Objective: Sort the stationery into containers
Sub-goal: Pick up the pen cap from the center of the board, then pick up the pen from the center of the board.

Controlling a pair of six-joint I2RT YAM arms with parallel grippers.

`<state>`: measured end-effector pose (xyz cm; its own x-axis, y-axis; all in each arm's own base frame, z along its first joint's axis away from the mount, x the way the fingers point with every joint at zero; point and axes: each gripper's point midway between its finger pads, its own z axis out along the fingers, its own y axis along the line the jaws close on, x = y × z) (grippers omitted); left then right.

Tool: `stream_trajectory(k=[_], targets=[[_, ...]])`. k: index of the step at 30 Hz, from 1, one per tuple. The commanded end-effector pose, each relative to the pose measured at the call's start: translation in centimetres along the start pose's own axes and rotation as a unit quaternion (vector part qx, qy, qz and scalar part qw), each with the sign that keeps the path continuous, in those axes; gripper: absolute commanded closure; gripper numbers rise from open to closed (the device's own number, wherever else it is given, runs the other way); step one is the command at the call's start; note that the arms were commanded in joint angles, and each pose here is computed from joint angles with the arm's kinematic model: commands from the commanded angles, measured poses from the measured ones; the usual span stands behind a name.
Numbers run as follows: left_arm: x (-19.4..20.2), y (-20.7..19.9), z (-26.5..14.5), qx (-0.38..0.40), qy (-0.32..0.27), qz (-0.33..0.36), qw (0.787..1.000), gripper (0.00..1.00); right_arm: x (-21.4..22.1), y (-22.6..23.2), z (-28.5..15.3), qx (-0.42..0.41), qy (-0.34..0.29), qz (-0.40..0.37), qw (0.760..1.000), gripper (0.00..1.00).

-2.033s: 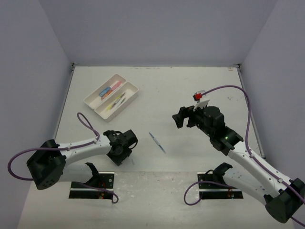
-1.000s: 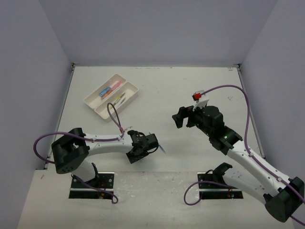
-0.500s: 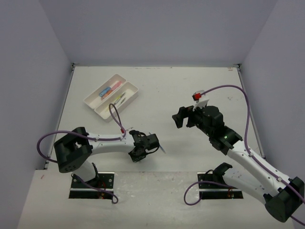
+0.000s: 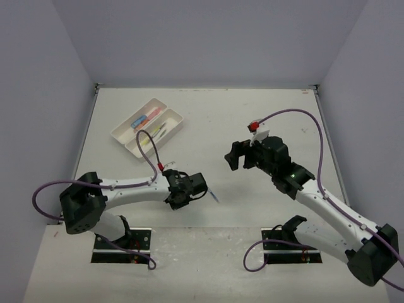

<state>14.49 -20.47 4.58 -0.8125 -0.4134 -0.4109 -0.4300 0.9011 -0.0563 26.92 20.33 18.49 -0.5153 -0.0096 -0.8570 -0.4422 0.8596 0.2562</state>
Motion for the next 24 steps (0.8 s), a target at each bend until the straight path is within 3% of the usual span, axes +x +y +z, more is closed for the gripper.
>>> stream_trajectory(k=[1, 3, 5, 9, 12, 22, 24], targets=[[-13.4, -0.1, -5.8, 0.030, -0.175, 0.008, 0.984, 1.00, 3.9, -0.2, 3.4, 0.028, 0.145, -0.008, 0.989, 0.01], [-17.2, 0.7, -8.3, 0.057, -0.219, 0.028, 0.974, 1.00, 6.5, 0.6, 4.4, 0.025, 0.214, -0.026, 0.976, 0.01], [-20.6, 1.1, -10.3, 0.082, -0.264, 0.005, 0.961, 1.00, 8.8, 1.3, 4.9, 0.026, 0.271, -0.041, 0.961, 0.04], [-23.0, 2.6, -14.4, 0.127, -0.324, 0.033, 0.937, 1.00, 11.5, 3.3, 6.3, 0.036, 0.307, -0.061, 0.949, 0.25], [-23.1, 4.0, -15.6, 0.132, -0.337, 0.041, 0.931, 1.00, 12.9, 4.8, 6.9, 0.042, 0.316, -0.068, 0.946, 0.39], [-21.6, 5.6, -15.1, 0.174, -0.347, 0.041, 0.921, 1.00, 15.6, 6.7, 8.8, 0.057, 0.349, -0.084, 0.932, 0.55], [-21.2, 5.1, -14.9, 0.187, -0.340, 0.046, 0.921, 1.00, 16.2, 6.8, 9.4, 0.063, 0.358, -0.087, 0.928, 0.62]])
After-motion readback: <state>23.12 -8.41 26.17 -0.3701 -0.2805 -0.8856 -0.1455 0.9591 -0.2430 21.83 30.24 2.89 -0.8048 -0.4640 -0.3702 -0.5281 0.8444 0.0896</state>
